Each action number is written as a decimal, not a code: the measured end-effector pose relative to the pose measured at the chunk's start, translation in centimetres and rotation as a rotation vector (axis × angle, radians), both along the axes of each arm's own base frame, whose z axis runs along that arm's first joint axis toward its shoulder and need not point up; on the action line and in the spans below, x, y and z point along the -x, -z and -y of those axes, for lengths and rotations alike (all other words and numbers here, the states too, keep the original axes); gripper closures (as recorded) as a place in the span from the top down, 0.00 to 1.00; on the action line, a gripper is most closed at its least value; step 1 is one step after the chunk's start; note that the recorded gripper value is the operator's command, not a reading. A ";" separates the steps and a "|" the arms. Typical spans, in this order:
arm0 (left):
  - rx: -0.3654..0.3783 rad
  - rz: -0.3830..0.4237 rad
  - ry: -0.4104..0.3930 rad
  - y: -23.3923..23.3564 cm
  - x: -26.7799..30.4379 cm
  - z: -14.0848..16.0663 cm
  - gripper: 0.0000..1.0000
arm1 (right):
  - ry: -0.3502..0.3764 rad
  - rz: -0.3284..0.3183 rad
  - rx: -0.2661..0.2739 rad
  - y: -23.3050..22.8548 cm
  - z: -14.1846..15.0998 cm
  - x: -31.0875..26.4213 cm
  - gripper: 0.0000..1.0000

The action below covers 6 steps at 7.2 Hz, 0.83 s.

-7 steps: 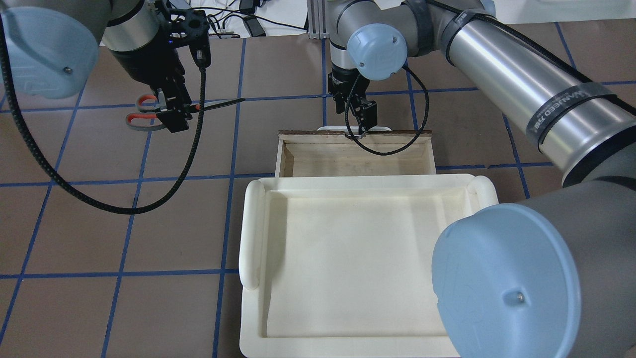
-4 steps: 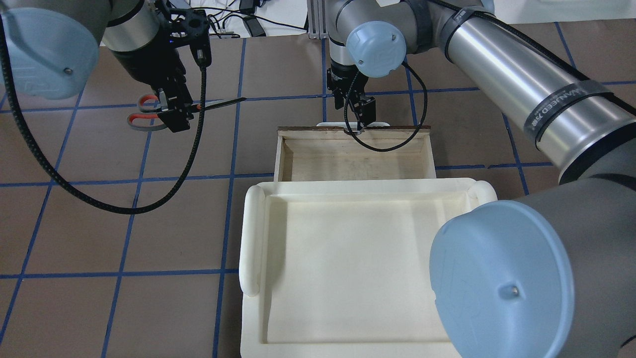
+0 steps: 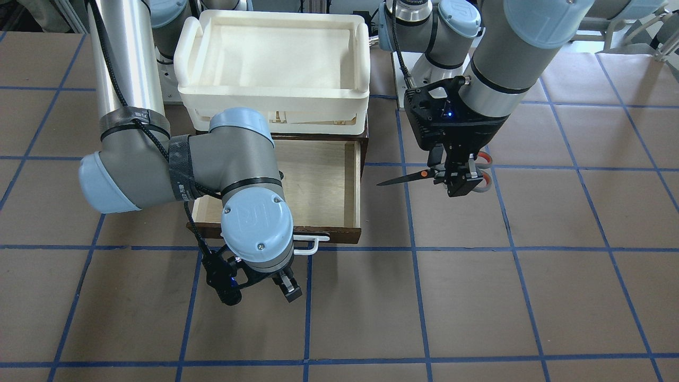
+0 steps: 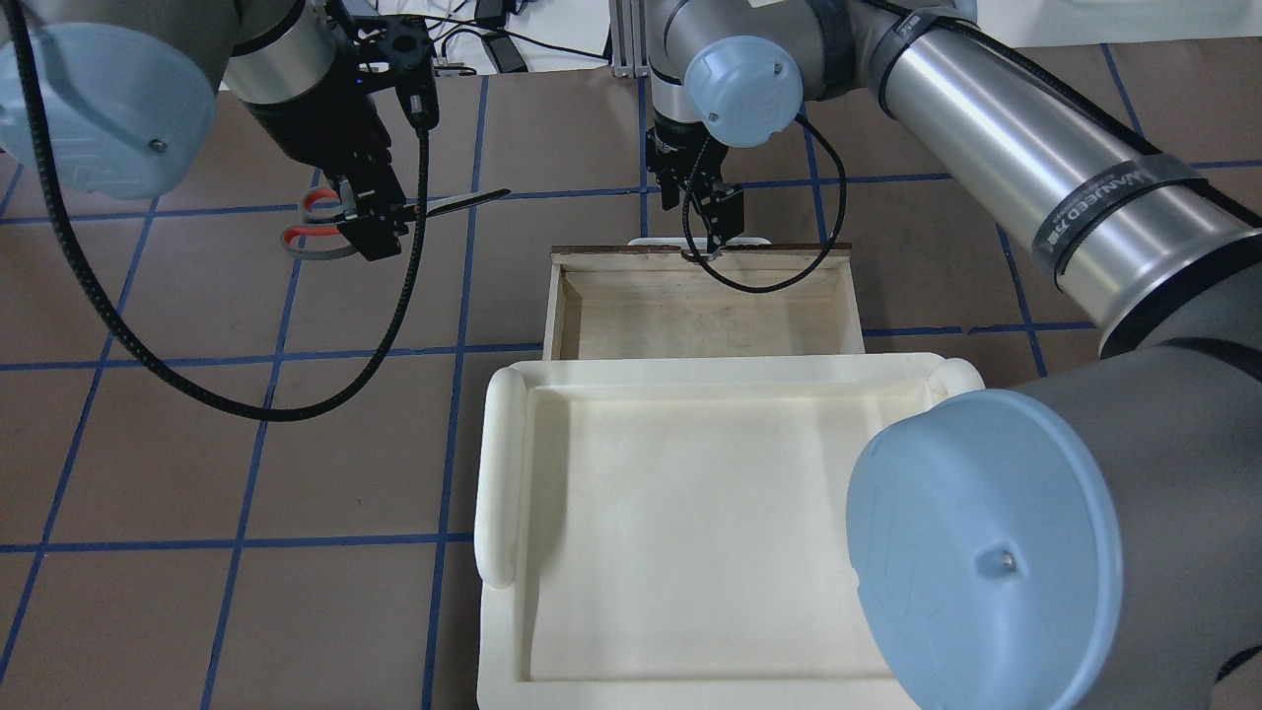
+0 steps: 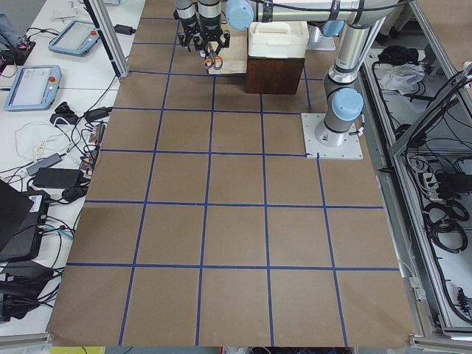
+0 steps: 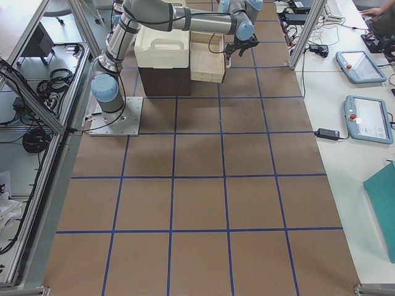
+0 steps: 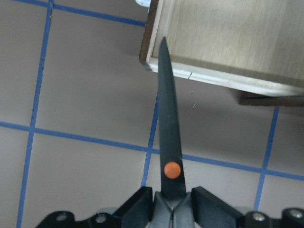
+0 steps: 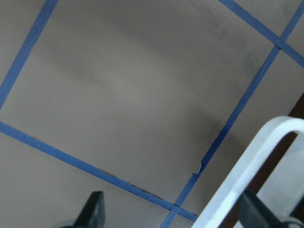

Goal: Place scissors in drawer with both arms

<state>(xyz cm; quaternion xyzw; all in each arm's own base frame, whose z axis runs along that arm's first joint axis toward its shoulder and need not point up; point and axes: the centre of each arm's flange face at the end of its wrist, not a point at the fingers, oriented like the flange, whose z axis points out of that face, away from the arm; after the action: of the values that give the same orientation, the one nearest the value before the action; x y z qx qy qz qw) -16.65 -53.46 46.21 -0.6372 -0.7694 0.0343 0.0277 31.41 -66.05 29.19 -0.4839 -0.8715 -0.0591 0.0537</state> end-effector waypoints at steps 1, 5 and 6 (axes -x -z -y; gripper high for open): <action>0.004 -0.016 0.011 0.0 1.5 -0.3 0.00 | -0.006 -0.006 -0.001 -0.9 -0.5 0.2 1.00; -0.003 -0.024 0.021 1.4 5.5 -0.4 0.00 | -0.254 -0.014 0.046 -10.1 -3.3 3.7 1.00; -0.004 -0.025 0.025 2.1 6.7 -0.4 0.00 | -0.389 -0.003 0.082 -13.3 -3.9 5.7 1.00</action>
<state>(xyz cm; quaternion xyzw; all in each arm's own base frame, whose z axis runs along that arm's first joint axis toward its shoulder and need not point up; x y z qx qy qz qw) -23.40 -53.09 44.16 -0.6464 -0.7609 0.0402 0.0391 25.74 -62.14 42.46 -0.3081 -0.9502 -0.0114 0.0454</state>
